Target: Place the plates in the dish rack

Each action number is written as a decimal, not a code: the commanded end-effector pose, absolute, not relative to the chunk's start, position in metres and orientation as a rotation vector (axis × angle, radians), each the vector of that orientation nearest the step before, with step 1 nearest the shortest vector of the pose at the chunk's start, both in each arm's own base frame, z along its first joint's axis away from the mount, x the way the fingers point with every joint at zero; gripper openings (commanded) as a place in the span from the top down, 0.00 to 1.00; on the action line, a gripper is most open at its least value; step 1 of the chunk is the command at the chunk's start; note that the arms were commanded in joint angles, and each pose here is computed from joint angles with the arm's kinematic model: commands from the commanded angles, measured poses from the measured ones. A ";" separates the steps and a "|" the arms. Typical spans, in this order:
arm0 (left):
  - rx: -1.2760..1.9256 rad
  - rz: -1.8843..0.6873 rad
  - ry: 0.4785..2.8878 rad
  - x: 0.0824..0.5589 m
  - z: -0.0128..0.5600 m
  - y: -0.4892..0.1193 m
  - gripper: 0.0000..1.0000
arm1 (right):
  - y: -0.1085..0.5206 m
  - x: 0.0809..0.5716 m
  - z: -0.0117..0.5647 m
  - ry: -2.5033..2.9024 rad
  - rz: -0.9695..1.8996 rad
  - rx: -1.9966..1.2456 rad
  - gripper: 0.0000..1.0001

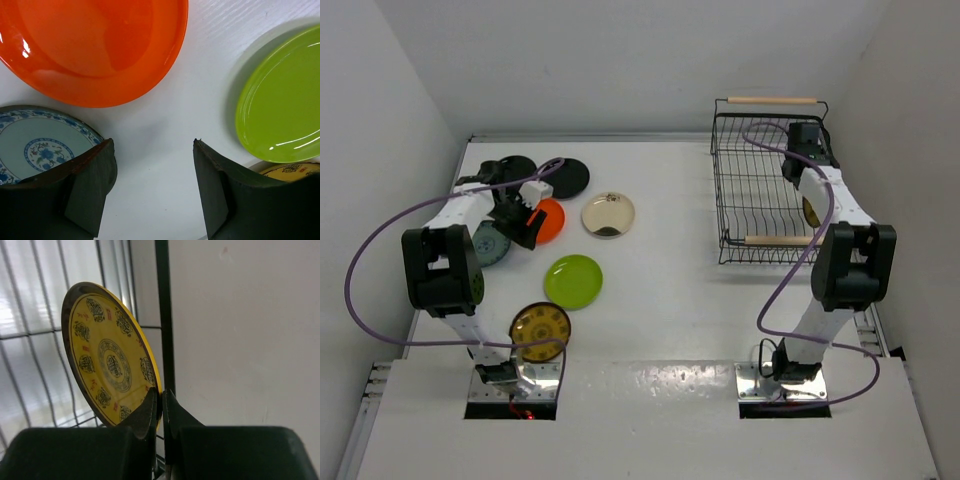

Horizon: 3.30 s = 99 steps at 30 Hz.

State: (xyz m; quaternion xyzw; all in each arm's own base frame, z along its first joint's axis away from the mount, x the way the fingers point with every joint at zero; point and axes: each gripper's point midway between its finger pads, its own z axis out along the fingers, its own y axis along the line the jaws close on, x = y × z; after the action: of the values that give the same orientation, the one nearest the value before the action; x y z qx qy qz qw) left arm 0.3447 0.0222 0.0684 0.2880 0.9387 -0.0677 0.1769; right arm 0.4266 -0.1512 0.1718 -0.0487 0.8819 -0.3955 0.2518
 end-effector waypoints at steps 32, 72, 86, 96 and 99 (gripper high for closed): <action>1.577 -0.532 2.656 0.214 0.039 -0.003 0.19 | -0.165 0.413 0.167 2.414 -1.001 0.017 0.36; 1.428 -0.392 2.531 0.243 0.040 -0.007 1.00 | -0.065 0.389 0.304 2.026 -0.682 -0.047 0.18; 1.486 -0.625 2.272 0.262 0.113 -0.049 1.00 | 0.236 0.349 0.276 1.832 0.605 -0.754 0.19; 1.390 -0.725 1.996 0.298 0.171 -0.095 1.00 | 0.394 0.301 0.186 1.988 1.085 -0.936 0.14; 1.343 -0.721 1.997 0.306 0.174 -0.097 1.00 | 0.410 0.301 0.171 2.012 1.133 -0.894 0.15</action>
State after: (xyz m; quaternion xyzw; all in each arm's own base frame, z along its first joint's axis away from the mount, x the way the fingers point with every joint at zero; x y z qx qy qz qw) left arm 0.2982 -0.0803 0.1495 0.5140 0.7779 -0.2508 0.2604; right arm 0.2944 0.3815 0.1304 -0.3545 0.8066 0.3740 0.2898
